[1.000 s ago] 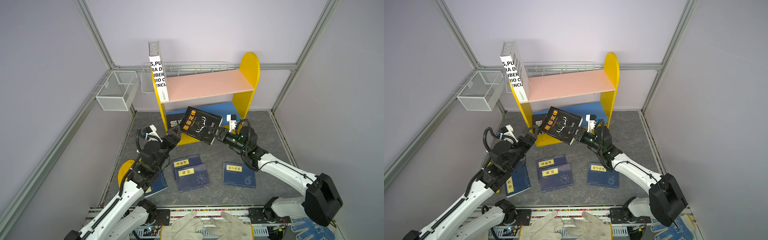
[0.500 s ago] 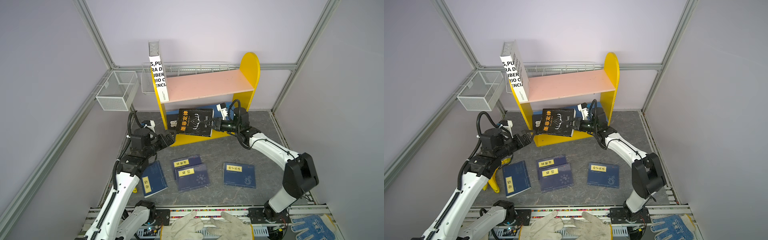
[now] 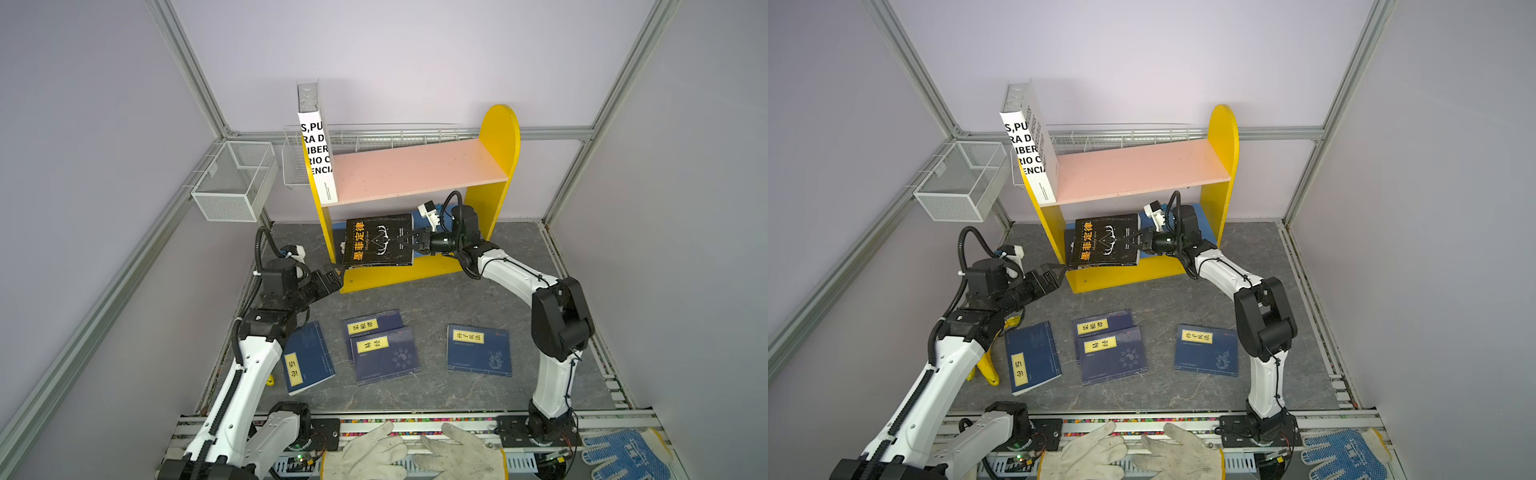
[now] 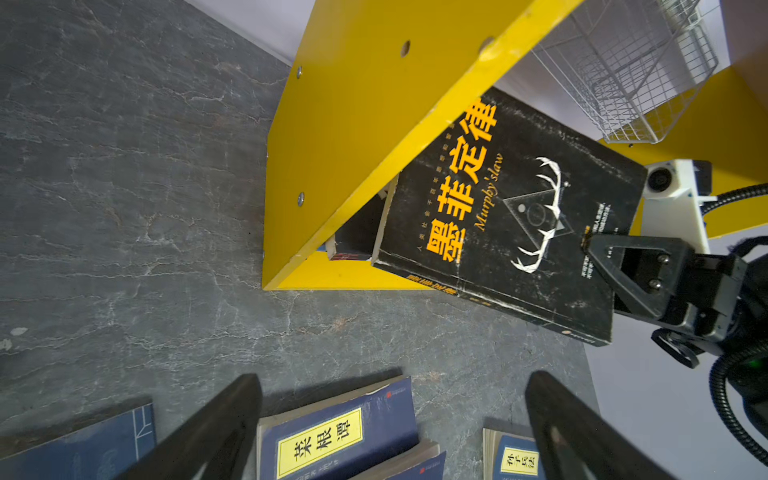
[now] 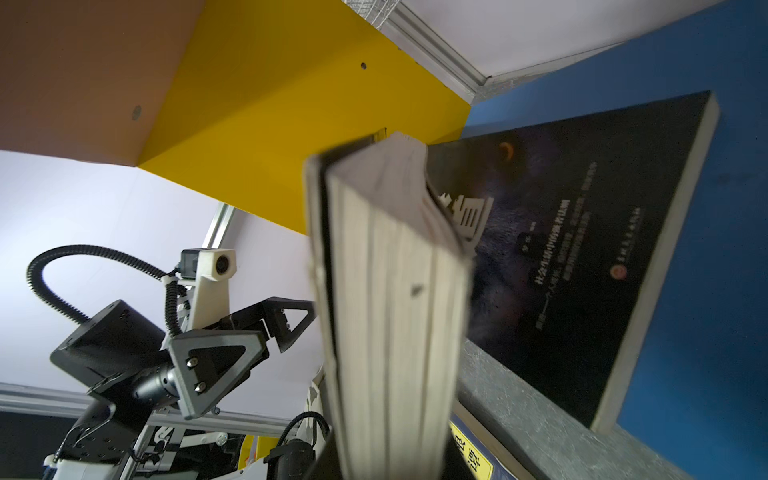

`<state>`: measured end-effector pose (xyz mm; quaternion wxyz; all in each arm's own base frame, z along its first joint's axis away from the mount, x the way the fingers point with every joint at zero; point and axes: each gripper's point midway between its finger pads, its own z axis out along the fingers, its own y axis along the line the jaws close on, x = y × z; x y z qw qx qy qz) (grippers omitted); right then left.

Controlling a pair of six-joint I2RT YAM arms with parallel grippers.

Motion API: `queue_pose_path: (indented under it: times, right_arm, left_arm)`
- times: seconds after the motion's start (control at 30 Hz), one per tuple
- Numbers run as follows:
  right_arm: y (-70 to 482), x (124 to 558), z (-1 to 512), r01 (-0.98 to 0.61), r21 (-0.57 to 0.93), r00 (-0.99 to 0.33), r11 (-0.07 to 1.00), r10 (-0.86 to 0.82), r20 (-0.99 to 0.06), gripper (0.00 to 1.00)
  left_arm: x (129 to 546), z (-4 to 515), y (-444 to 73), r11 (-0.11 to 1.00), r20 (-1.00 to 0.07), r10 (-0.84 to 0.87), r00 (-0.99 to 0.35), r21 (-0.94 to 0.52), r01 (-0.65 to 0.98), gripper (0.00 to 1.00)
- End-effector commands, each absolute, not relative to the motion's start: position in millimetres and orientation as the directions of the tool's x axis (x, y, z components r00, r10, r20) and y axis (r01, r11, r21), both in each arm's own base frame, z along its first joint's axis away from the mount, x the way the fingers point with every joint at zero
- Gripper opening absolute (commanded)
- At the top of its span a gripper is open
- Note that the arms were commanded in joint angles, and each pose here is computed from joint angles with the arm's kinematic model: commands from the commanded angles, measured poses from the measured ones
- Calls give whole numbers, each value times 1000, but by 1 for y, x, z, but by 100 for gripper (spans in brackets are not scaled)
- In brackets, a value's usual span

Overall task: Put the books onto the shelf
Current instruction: 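Carry the Murphy's Law book onto the blue shelf with the right gripper, then push the Murphy's Law book against the wolf-cover book with the right gripper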

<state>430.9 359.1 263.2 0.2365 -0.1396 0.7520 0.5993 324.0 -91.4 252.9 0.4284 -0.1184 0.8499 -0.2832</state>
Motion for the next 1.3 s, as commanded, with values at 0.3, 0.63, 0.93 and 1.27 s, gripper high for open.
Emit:
queue_pose_path:
  times: [0.3, 0.63, 0.93, 1.27]
  right_arm:
    - [374, 451, 267, -591, 790, -805, 164, -49, -591, 17]
    - [381, 469, 231, -560, 790, -826, 251, -92, -556, 23]
    - [362, 494, 217, -499, 730, -819, 467, 20, -573, 47]
    - [352, 504, 221, -411, 730, -796, 546, 175, -579, 37]
  left_arm:
    - [335, 260, -85, 839, -704, -417, -575, -541, 55, 99]
    - [330, 263, -79, 853, -715, -416, -562, -521, 32, 99]
    - [326, 263, -86, 823, -699, -437, -566, -564, 61, 99]
    - [316, 266, -92, 800, -689, -447, -571, -593, 90, 100]
